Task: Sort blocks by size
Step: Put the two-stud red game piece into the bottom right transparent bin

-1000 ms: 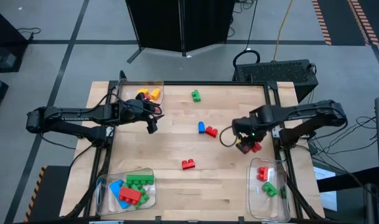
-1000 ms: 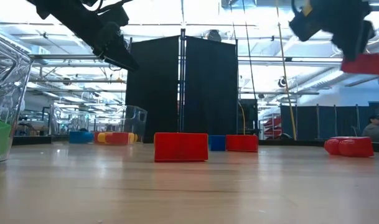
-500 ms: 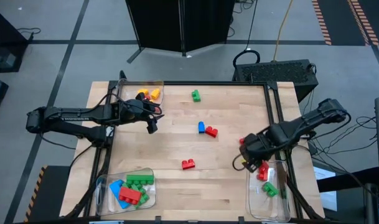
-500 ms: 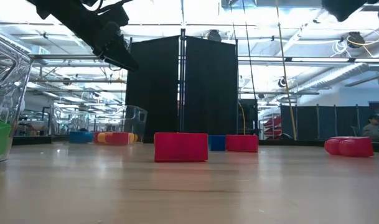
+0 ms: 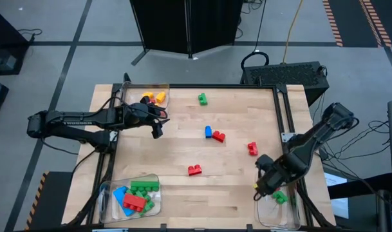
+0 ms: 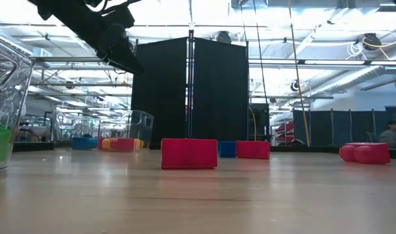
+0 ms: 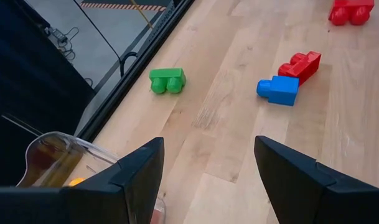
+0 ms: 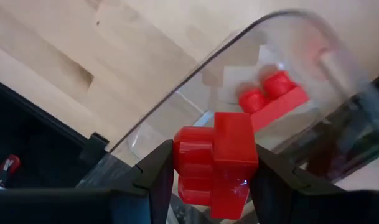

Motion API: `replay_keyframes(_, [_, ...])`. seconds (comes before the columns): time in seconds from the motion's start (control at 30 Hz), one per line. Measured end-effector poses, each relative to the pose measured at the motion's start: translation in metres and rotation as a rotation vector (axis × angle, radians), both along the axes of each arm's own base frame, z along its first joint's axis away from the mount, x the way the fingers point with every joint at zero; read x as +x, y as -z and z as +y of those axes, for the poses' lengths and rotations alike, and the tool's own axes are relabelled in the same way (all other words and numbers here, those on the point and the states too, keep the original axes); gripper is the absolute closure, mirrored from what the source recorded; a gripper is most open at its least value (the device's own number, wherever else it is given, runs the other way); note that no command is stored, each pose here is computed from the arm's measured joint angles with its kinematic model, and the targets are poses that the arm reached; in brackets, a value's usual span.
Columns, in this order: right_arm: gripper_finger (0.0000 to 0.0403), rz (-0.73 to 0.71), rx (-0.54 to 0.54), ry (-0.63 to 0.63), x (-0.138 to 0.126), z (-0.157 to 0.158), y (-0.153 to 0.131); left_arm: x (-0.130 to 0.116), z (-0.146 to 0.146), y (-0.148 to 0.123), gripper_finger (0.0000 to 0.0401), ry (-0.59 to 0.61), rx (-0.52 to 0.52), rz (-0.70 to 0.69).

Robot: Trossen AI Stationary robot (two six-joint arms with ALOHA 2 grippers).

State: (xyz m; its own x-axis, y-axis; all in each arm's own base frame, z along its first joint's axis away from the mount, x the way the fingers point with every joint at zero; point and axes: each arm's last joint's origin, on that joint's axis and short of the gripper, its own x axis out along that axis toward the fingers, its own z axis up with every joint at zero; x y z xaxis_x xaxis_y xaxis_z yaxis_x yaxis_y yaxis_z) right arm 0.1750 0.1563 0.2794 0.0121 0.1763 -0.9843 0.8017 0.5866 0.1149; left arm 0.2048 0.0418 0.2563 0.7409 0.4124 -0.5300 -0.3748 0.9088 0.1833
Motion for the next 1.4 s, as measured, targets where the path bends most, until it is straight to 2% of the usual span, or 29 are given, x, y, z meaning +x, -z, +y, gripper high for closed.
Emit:
replay_keyframes(0.2, [0.0232,0.006,-0.01,-0.039,0.008,0.018,0.015,0.0,0.0,0.0,0.015,-0.011,-0.016,-0.011])
replay_keyframes(0.43, [0.023,0.049,-0.053,-0.072,0.016,0.026,0.033,0.0,0.0,0.0,0.015,-0.011,-0.016,-0.01])
replay_keyframes(0.67, [0.023,0.009,-0.074,-0.113,0.018,0.028,0.044,0.0,0.0,0.0,0.015,-0.007,-0.012,-0.006])
replay_keyframes(0.83, [0.023,0.11,-0.036,-0.146,0.01,0.025,0.056,0.0,0.0,0.0,0.015,-0.008,-0.013,-0.006])
replay_keyframes(0.9, [0.0229,0.141,-0.015,-0.148,0.008,0.025,0.058,0.0,0.0,0.0,0.015,-0.009,-0.013,-0.007])
replay_keyframes(1.27, [0.0228,0.126,-0.044,-0.146,0.008,0.023,0.058,0.0,0.0,0.0,0.015,-0.01,-0.016,-0.009])
replay_keyframes(1.4, [0.0207,0.127,-0.045,-0.143,0.008,0.023,0.058,0.0,0.0,0.0,0.015,-0.011,-0.016,-0.01])
